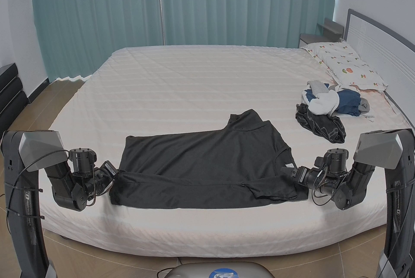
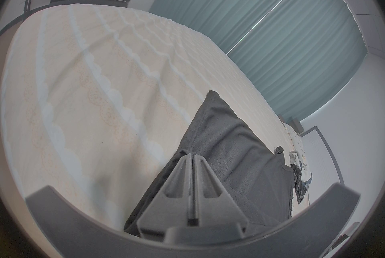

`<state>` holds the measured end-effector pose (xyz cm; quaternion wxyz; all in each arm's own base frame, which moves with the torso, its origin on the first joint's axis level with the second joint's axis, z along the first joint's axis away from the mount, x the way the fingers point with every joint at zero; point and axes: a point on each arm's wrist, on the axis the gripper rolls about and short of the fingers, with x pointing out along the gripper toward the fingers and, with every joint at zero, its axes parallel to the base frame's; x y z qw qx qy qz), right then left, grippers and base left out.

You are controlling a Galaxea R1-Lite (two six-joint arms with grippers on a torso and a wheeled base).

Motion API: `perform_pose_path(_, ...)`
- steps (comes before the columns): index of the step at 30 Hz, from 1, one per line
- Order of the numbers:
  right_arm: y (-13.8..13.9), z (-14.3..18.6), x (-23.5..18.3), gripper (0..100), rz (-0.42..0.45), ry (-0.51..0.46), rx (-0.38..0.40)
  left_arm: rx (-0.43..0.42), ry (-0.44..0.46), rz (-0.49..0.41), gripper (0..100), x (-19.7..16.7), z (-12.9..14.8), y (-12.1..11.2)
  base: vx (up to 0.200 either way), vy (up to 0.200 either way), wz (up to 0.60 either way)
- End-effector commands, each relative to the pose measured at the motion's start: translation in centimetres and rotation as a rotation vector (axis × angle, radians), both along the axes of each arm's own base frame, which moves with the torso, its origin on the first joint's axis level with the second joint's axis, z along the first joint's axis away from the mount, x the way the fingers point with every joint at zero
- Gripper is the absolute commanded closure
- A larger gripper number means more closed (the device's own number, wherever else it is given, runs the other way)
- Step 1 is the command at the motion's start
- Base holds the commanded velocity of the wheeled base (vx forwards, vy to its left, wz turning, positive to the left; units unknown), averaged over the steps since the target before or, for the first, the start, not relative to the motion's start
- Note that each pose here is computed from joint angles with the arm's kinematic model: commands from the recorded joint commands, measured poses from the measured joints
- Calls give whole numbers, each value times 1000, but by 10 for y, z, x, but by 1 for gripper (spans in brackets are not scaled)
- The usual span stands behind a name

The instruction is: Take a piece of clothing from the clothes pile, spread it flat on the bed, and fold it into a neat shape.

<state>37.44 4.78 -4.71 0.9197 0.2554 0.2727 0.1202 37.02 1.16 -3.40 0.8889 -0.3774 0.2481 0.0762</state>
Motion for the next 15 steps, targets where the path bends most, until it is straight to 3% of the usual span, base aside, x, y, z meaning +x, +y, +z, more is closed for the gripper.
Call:
perform_pose_path(1, 5, -5, 14, 0, 35, -2, 1, 1, 1, 1, 100, 0, 0, 0, 0, 0, 0)
perform_pose_path(15, 5, -12, 15, 0, 76, 0, 24, 1, 1, 1, 100, 0, 0, 0, 0, 0, 0)
